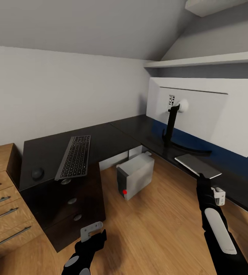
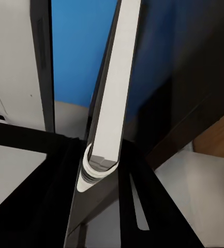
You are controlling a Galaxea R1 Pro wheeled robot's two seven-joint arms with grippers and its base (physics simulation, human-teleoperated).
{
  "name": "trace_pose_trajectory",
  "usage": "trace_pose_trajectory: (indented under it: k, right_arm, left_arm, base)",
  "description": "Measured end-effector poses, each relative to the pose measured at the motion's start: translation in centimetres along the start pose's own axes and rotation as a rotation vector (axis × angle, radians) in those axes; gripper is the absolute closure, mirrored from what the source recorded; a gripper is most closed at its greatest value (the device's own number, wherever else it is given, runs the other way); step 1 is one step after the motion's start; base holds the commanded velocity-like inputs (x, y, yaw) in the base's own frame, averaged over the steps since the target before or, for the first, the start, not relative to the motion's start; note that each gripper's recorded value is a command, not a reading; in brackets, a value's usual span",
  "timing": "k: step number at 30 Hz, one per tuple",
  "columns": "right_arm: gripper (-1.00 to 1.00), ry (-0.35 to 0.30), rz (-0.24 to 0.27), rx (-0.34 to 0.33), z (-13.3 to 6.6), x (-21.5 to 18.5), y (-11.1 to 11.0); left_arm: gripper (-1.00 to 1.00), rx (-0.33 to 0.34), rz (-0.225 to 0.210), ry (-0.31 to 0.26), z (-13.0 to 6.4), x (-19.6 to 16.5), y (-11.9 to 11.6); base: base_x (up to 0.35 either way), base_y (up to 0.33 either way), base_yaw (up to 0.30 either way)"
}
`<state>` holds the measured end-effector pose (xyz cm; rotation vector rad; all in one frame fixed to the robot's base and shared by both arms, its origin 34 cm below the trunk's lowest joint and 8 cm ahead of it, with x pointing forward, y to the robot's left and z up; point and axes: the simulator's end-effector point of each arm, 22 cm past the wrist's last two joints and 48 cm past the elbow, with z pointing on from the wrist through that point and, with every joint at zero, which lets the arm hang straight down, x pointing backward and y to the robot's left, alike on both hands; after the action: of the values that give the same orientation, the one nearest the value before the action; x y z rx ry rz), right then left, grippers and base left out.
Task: In the bedroom, organize the workspace by keeping the computer under the desk, ensuring the monitor is on the desk, placing the keyboard on the desk next to the monitor, placing the mouse on the desk next to the keyboard, moving the folder from the swivel chair onto the desk next to the mouse, stacking the notebook on top of the folder with the pen on top of the notebook, and positioning the swivel chair next to the desk.
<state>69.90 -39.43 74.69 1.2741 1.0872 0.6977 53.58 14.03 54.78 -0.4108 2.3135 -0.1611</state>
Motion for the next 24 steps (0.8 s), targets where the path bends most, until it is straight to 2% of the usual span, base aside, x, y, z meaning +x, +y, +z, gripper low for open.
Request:
trace_pose_trajectory:
  k: [7, 10, 11, 15, 21, 24]
  right_arm:
    - [1.0, 0.01, 0.013, -0.003, -0.3, 0.9, 0.2]
    - [1.0, 0.023, 0.012, -0.024, -0.6, 1.6, 0.7]
    - [1.0, 0.034, 0.007, -0.069, -1.4, 2.1, 1.2]
    - [1.0, 0.061, 0.001, -0.118, -2.7, 3.2, 2.2]
    - [1.0, 0.097, -0.006, -0.137, -3.6, 4.7, 2.6]
    - [1.0, 0.143, -0.011, -0.155, -4.4, 6.9, 3.3]
  left_arm:
    - [-1.0, -0.001, -0.001, 0.0, 0.0, 0.0, 0.0]
    - [-1.0, -0.002, -0.002, 0.0, 0.0, 0.0, 0.1]
    - [-1.0, -0.003, -0.002, 0.0, 0.0, -0.1, 0.1]
    - [-1.0, -0.003, -0.002, 0.0, 0.0, 0.0, 0.1]
    - [-1.0, -0.005, -0.001, -0.001, 0.0, 0.0, 0.2]
    - [-1.0, -0.004, -0.001, -0.001, 0.0, -0.1, 0.2]
  base:
    - [0.0, 0.0, 0.0]
    - [0.0, 0.0, 0.0]
    - [0.0, 0.0, 0.0]
    - [0.0, 0.0, 0.0]
    - [0.0, 0.0, 0.0]
    - [0.0, 0.0, 0.0]
